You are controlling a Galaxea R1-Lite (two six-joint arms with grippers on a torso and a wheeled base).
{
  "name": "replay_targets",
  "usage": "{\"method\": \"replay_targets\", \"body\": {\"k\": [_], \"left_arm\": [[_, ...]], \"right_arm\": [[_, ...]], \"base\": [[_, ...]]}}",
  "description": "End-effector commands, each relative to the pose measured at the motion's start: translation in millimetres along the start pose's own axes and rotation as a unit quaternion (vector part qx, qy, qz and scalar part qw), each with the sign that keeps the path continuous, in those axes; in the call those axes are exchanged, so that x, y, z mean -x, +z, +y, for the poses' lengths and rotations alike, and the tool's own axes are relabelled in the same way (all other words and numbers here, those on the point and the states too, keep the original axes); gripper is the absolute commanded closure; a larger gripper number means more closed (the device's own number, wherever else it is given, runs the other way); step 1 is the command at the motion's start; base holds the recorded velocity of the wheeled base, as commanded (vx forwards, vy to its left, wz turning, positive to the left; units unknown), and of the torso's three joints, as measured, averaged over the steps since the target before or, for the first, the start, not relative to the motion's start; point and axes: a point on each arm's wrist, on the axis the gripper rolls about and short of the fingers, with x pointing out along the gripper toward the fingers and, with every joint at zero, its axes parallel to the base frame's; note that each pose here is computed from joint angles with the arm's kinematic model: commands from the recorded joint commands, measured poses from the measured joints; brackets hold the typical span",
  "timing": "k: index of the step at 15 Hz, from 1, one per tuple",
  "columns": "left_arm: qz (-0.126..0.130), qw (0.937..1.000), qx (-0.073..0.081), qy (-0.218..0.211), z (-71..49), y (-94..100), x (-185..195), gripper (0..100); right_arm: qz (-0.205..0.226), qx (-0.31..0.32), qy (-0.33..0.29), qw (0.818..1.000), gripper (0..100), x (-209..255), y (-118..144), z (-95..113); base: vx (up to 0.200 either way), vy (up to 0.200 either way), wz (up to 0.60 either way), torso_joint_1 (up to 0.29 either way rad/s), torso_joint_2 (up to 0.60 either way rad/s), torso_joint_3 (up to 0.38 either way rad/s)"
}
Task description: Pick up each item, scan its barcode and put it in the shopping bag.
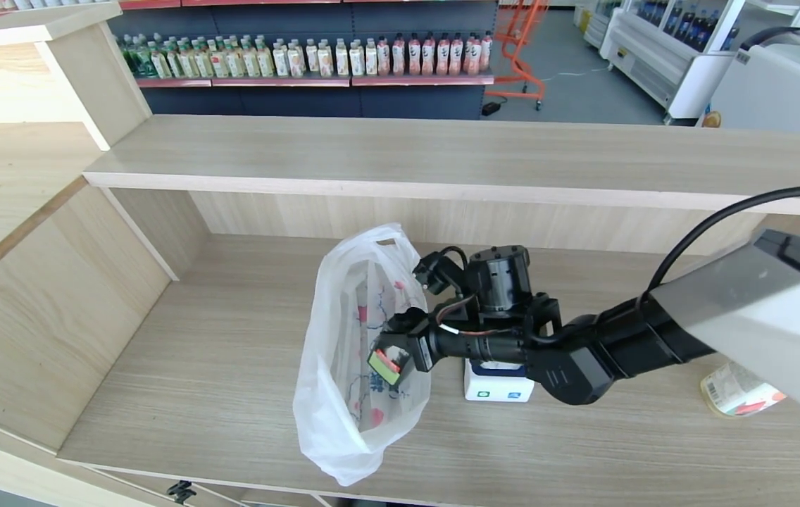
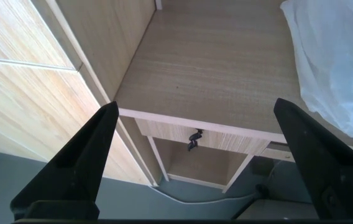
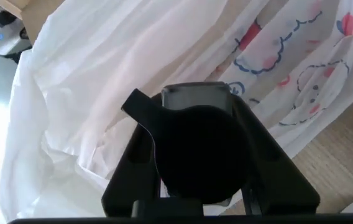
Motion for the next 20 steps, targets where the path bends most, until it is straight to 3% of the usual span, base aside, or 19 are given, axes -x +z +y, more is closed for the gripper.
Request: {"method": "replay_targets", "body": {"k": [1, 5, 6, 8, 11, 13, 16, 18, 20], "left_arm": [[0.0, 1.0, 0.0, 0.0, 0.0, 0.0, 0.0, 0], [0.001, 1.0, 0.0, 0.0, 0.0, 0.0, -0.1, 0], [0.0, 1.0, 0.0, 0.0, 0.0, 0.0, 0.0, 0], [0.0, 1.0, 0.0, 0.0, 0.0, 0.0, 0.0, 0], [0.001, 1.0, 0.0, 0.0, 0.0, 0.0, -0.1, 0], [0.0, 1.0, 0.0, 0.0, 0.0, 0.0, 0.0, 0], [0.0, 1.0, 0.0, 0.0, 0.0, 0.0, 0.0, 0], [0.0, 1.0, 0.0, 0.0, 0.0, 0.0, 0.0, 0], [0.0, 1.0, 0.0, 0.0, 0.0, 0.0, 0.0, 0]], "right_arm": [[0.007, 0.012, 0.009, 1.0, 100, -16.3, -8.3, 3.4], [-0.004, 0.038, 0.011, 0.999, 100, -21.2, -3.1, 4.4], [-0.014, 0.033, 0.012, 0.999, 0, -20.9, 1.1, 4.9], [-0.04, 0.008, 0.02, 0.999, 0, -20.1, 11.5, 8.4], [-0.044, -0.008, 0.009, 0.999, 0, -9.1, 15.5, -1.9], [-0.036, -0.074, -0.015, 0.996, 0, 16.6, 12.3, -18.6], [-0.06, -0.163, -0.023, 0.985, 0, 49.8, 30.0, -20.5], [-0.089, -0.232, -0.001, 0.969, 0, 95.4, 53.4, -15.3], [-0.089, -0.242, 0.031, 0.966, 0, 156.6, 60.9, 9.8]], "base": [[0.0, 0.0, 0.0, 0.0, 0.0, 0.0], [0.0, 0.0, 0.0, 0.0, 0.0, 0.0], [0.0, 0.0, 0.0, 0.0, 0.0, 0.0], [0.0, 0.0, 0.0, 0.0, 0.0, 0.0], [0.0, 0.0, 0.0, 0.0, 0.0, 0.0], [0.0, 0.0, 0.0, 0.0, 0.0, 0.0], [0.0, 0.0, 0.0, 0.0, 0.0, 0.0], [0.0, 0.0, 0.0, 0.0, 0.0, 0.0], [0.0, 0.0, 0.0, 0.0, 0.0, 0.0]]}}
